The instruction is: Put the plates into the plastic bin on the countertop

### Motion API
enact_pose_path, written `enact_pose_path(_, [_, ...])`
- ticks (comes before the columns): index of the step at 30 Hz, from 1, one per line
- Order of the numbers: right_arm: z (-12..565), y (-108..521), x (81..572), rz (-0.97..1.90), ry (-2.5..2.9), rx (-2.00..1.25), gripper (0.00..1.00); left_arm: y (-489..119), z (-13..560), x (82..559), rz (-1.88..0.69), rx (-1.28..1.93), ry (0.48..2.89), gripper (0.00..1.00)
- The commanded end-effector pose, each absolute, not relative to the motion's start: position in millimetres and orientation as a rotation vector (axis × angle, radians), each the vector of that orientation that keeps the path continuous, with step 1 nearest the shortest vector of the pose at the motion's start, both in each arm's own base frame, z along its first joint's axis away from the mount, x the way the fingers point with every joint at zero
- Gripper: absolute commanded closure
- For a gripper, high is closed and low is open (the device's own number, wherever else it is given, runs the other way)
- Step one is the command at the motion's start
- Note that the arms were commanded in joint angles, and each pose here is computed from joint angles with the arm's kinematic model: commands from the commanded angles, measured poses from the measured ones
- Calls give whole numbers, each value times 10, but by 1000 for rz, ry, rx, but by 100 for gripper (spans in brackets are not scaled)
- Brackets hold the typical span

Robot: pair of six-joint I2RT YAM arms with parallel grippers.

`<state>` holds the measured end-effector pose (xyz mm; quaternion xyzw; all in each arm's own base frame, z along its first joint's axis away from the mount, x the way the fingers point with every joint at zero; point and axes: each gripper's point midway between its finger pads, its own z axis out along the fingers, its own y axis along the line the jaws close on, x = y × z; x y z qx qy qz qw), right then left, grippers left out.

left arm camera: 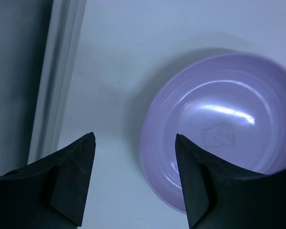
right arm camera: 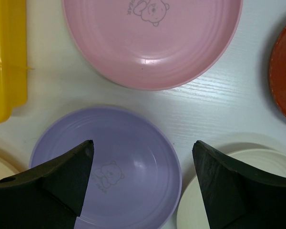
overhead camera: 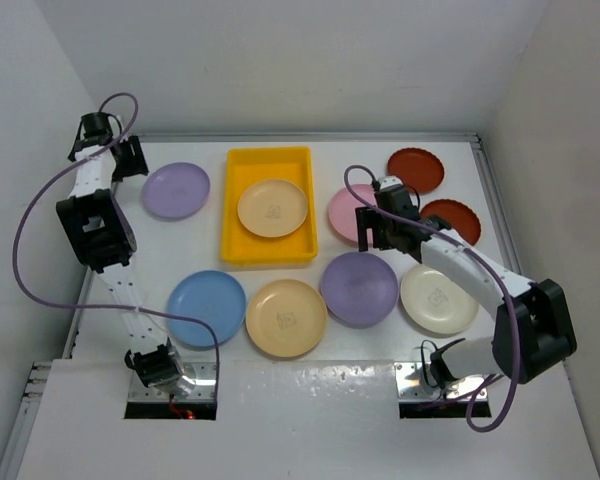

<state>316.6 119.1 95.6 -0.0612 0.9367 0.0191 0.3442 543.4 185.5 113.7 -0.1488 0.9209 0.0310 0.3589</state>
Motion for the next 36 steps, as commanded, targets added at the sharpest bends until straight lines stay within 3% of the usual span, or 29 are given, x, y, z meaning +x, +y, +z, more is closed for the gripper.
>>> enact_pose_path(1, [1029,1283,3256,72,2424,-166,17,1673,775,5365,24,-363,2463,30])
enact_pose_path(7, [1010,1315,3219,71,2440,-170,17,1864,322,5216,47,-418,2547,32])
enact_pose_path(10, [1001,1288,3182,61,2437,-160,18,1815,168,5181,14,-404,2584,40])
enact_pose_path(11, [982,1269,3155,57,2440,-156,18,1787,82,5151,-3,-405,2602,45])
enact_pose_path(16, [1005,1229,3122,47,2423,-140,18,1769,-9,5089,-42,-447,2622,100])
enact_pose_path(21, [1025,1209,3140,43,2407,-127,18,1870,436,5161,-127,-481,2511,100])
enact_pose_path(28, [1012,1242,3132,73,2407,-114,18,1907,1987,5398,-167,-411,2194,100])
enact_pose_path(33, [1025,1250,3140,73,2407,-119,18,1448,2913,5437,-194,-260,2030,100])
enact_pose_path(36, [1024,1228,3144,61,2406,-125,18,975,3114,5435,-281,-149,2006,100])
